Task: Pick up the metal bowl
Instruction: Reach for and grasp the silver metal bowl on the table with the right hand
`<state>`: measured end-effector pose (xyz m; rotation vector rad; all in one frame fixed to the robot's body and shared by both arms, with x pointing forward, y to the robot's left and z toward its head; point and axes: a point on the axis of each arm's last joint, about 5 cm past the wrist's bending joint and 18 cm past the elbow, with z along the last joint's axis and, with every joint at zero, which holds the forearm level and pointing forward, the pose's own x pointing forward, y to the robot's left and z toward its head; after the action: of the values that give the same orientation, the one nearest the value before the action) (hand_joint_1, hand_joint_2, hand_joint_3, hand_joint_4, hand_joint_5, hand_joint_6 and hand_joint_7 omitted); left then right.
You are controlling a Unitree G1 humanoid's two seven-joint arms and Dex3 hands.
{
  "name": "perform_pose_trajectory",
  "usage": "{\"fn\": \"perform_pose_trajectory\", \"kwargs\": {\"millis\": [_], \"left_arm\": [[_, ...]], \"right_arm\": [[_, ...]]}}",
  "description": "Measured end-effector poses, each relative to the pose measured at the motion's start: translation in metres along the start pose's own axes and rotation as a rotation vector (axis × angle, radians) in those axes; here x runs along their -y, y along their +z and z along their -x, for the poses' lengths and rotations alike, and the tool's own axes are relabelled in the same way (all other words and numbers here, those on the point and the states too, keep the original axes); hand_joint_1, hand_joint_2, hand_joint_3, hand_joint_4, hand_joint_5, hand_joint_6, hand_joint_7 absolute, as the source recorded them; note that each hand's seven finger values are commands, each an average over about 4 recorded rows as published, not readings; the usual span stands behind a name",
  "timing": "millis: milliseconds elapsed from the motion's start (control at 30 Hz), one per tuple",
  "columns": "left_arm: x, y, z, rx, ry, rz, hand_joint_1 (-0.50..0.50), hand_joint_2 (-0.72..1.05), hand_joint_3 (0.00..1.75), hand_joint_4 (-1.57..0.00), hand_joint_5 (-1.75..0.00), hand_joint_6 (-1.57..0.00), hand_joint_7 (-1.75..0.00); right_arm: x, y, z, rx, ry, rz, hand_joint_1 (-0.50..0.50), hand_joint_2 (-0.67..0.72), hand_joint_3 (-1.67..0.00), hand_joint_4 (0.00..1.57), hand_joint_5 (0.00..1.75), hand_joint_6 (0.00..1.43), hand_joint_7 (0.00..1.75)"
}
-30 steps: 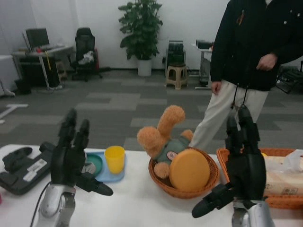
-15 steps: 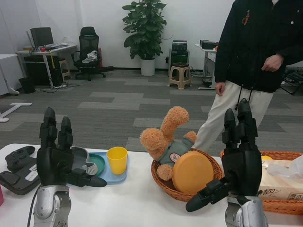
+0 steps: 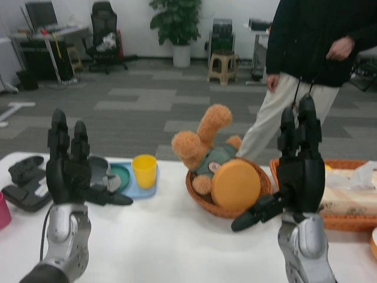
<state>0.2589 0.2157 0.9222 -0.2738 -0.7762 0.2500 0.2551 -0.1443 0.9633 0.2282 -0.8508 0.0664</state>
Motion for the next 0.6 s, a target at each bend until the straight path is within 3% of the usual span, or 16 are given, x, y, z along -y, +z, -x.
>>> {"fn": "perform_pose_trajectory", "kwargs": {"millis": [167,400,600], "left_arm": [[-0.005,0.001,0.001,-0.008,-0.007,-0.015,-0.50,-0.46,0.09,-0.19,0.00,0.00,0.00],[-0.024,0.007,0.001,-0.108,-0.123,-0.056,-0.50,-0.46,0.09,-0.21,0.00,0.00,0.00],[-0.036,0.012,0.000,-0.154,-0.156,-0.078,-0.50,-0.46,0.09,-0.19,0.00,0.00,0.00]], "right_arm": [[0.005,0.003,-0.005,-0.061,0.088,0.032,-0.46,0.66,0.00,0.00,0.00,0.00,0.00],[0.014,0.014,-0.016,-0.231,0.301,0.075,-0.43,0.60,0.00,0.00,0.00,0.00,0.00],[0.019,0.024,-0.016,-0.331,0.427,0.130,-0.42,0.50,0.00,0.00,0.00,0.00,0.00]]}}
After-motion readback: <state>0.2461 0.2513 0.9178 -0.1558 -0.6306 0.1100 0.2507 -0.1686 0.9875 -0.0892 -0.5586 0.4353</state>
